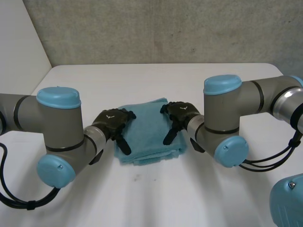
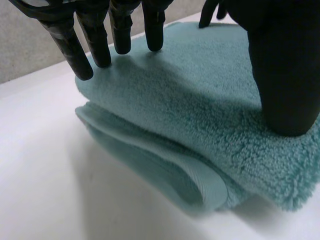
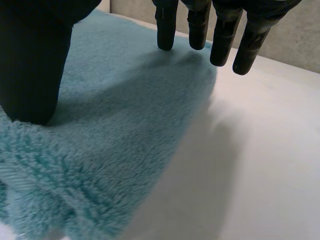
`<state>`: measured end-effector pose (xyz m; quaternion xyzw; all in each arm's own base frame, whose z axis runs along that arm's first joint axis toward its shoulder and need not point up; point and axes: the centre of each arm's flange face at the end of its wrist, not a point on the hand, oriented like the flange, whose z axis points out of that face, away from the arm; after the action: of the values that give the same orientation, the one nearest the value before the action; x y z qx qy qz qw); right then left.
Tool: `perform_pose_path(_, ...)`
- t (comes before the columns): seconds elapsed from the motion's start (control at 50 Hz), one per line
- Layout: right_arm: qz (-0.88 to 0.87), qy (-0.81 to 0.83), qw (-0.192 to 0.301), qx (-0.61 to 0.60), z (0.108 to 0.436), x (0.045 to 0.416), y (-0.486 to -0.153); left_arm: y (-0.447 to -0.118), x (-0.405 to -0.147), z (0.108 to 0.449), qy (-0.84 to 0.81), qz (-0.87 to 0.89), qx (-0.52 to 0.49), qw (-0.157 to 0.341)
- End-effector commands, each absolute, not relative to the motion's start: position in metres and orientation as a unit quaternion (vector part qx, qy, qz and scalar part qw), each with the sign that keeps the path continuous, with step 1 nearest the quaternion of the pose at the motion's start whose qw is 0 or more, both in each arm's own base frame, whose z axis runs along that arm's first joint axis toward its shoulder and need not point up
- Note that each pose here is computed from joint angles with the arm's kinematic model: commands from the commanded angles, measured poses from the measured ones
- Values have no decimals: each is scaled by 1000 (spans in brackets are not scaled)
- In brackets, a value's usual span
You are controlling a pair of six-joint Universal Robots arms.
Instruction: Fold the laundry
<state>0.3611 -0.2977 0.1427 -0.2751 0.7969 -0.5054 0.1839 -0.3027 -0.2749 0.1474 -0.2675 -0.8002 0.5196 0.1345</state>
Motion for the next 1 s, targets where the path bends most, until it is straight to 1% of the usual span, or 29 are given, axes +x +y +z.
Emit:
perform_pose_path(0.02, -561, 763, 192, -256, 198, 356, -310, -272, -299, 173, -794, 529, -267, 133)
perform_pose_path(0.04, -583, 748, 197, -249, 221, 354, -310, -272, -299, 189, -784, 545, -263, 135)
perform_pose_path(0.06, -594, 740, 198, -246, 233, 353, -309, -272, -299, 189, -784, 545, -263, 136)
perform_pose_path(0.08, -603, 734, 197, -243, 243, 350, -309, -273, -299, 198, -778, 555, -262, 137)
perform_pose_path(0.1, -612, 728, 196, -239, 253, 347, -309, -273, -298, 217, -763, 576, -257, 140)
perform_pose_path(0.12, -628, 718, 194, -229, 269, 340, -310, -274, -296, 240, -746, 601, -251, 142)
perform_pose_path(0.16, -644, 709, 188, -217, 285, 329, -313, -275, -290, 265, -729, 625, -241, 141)
perform_pose_path(0.18, -661, 702, 174, -199, 300, 316, -317, -276, -284, 278, -722, 637, -234, 137)
perform_pose_path(0.2, -668, 700, 168, -191, 308, 310, -316, -276, -284, 278, -722, 637, -234, 137)
perform_pose_path(0.22, -675, 697, 159, -182, 315, 302, -316, -278, -273, 298, -712, 654, -220, 129)
perform_pose_path(0.24, -675, 697, 159, -182, 315, 302, -316, -280, -260, 318, -704, 669, -205, 119)
perform_pose_path(0.26, -682, 695, 150, -172, 323, 294, -316, -281, -252, 328, -701, 676, -197, 114)
perform_pose_path(0.28, -691, 694, 128, -154, 333, 277, -315, -281, -240, 342, -699, 683, -185, 104)
perform_pose_path(0.3, -696, 695, 110, -141, 339, 262, -315, -281, -240, 342, -699, 683, -184, 104)
perform_pose_path(0.32, -698, 696, 102, -135, 341, 255, -314, -279, -235, 348, -699, 685, -180, 100)
perform_pose_path(0.34, -698, 698, 95, -130, 342, 249, -312, -275, -225, 359, -702, 685, -171, 94)
perform_pose_path(0.38, -698, 702, 81, -121, 345, 235, -306, -271, -222, 362, -702, 685, -170, 95)
perform_pose_path(0.46, -690, 711, 70, -113, 341, 220, -299, -262, -221, 371, -692, 693, -176, 106)
perform_pose_path(0.6, -694, 703, 91, -128, 343, 222, -295, -256, -221, 370, -694, 688, -170, 125)
perform_pose_path(0.74, -694, 699, 99, -140, 344, 226, -289, -258, -220, 367, -700, 683, -154, 139)
perform_pose_path(1.0, -687, 705, 100, -143, 335, 228, -288, -256, -225, 356, -696, 685, -156, 148)
